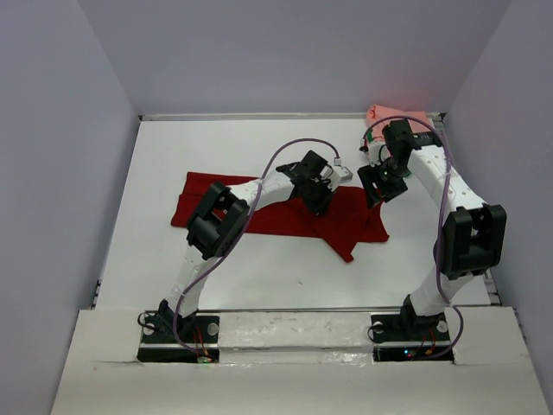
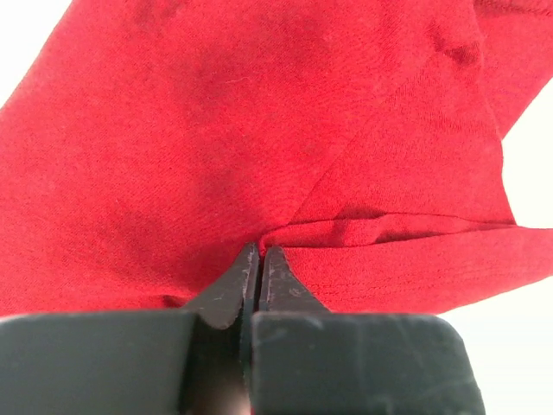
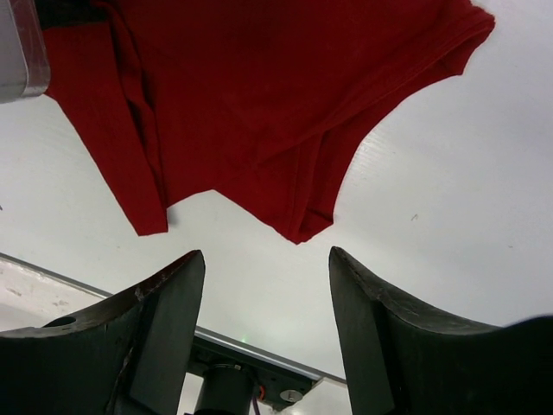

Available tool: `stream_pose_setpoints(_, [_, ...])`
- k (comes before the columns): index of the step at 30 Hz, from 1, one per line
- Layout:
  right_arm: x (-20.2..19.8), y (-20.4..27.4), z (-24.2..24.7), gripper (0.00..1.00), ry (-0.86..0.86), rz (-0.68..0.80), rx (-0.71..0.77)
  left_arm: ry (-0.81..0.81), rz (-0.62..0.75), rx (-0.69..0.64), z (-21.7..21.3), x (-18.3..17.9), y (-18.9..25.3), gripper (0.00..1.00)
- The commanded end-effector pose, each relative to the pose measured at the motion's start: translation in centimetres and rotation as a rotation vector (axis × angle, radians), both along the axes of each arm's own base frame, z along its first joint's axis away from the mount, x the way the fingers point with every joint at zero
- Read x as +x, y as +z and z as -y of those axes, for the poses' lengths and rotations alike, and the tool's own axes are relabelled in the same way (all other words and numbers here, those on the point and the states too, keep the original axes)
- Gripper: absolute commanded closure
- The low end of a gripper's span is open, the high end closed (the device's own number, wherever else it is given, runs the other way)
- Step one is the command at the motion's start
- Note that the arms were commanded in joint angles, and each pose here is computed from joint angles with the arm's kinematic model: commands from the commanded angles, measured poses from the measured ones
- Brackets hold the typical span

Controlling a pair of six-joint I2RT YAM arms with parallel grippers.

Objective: Fold and stack the t-shirts
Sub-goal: Fold the other side of the tshirt into a rectangle

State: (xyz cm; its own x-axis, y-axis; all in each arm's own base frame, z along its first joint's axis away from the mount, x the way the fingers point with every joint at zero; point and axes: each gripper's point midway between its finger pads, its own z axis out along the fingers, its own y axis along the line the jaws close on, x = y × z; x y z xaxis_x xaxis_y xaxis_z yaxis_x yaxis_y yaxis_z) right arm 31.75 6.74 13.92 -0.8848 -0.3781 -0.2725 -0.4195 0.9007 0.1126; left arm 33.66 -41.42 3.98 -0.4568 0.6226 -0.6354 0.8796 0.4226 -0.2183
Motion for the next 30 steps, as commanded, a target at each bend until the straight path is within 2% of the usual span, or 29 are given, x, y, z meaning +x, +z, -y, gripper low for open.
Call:
stream_pose_setpoints(1, [-0.6,0.7,-0.1,0.36,0.018,0.007,0.021,-0.005,0.068,-0.05,1.1,0.7,4.0,1.0])
stream_pose_setpoints(9, [-0.8,0.2,-0.2,0.4,0.027,-0.012,0.026,0.011,0.116,-0.103,1.2,0.9,8.0,1.0])
stream_pose_setpoints(30, [-1.2,-0.3,-0.3,0.45,0.033,-0.04,0.033,0.098,0.185,-0.075,-0.4,1.7,9.4,1.0])
